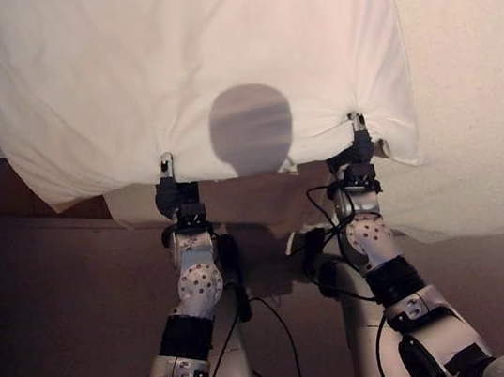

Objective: Make the bed

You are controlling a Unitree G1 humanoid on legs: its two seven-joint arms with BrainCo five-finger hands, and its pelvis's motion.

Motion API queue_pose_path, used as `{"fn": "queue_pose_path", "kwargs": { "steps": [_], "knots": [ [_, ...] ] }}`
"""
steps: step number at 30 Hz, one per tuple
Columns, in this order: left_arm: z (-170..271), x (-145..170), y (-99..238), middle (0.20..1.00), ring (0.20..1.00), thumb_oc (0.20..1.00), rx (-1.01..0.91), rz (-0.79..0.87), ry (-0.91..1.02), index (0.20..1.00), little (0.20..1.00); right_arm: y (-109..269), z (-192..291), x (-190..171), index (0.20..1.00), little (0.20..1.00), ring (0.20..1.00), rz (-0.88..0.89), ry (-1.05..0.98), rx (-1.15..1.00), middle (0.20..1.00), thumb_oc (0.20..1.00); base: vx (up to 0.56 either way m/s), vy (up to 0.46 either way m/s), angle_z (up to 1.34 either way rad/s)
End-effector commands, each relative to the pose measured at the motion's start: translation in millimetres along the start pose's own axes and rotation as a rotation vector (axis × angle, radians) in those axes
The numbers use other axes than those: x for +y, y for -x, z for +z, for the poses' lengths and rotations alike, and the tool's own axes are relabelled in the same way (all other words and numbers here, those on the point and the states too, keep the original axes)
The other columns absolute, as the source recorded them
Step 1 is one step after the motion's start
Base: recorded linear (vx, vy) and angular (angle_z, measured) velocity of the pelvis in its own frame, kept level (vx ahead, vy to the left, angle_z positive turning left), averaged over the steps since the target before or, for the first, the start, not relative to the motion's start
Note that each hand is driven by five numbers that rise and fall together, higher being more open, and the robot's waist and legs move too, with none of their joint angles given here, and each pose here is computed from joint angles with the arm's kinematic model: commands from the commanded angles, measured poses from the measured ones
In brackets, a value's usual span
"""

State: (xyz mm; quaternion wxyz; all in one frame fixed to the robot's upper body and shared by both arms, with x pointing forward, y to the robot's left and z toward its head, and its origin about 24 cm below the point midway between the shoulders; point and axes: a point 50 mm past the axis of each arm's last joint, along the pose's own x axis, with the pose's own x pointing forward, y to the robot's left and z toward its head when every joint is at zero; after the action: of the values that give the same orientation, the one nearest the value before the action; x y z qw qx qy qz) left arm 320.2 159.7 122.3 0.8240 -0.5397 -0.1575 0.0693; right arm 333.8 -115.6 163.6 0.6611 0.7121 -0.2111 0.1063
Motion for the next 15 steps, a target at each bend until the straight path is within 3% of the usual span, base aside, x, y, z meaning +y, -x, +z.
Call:
{"fn": "queue_pose_path", "kwargs": {
  "steps": [1,8,15],
  "knots": [
    [43,8,1,1.0,1.0,1.0,-0.197,-0.021,-0.003,1.0,1.0,12,28,21,0.2,0.2,0.2,0.177,-0.003,-0.128,0.2,0.2,0.0,0.0,0.0],
    [32,1,-12,1.0,1.0,1.0,-0.156,-0.053,0.049,1.0,1.0,27,12,45,0.2,0.2,0.2,0.323,-0.029,-0.036,0.2,0.2,0.02,0.012,-0.03],
    [24,1,-19,1.0,1.0,1.0,-0.126,-0.053,0.107,1.0,1.0,37,7,52,0.2,0.2,0.2,0.361,-0.046,0.013,0.2,0.2,0.01,0.003,-0.02]
  ]
}}
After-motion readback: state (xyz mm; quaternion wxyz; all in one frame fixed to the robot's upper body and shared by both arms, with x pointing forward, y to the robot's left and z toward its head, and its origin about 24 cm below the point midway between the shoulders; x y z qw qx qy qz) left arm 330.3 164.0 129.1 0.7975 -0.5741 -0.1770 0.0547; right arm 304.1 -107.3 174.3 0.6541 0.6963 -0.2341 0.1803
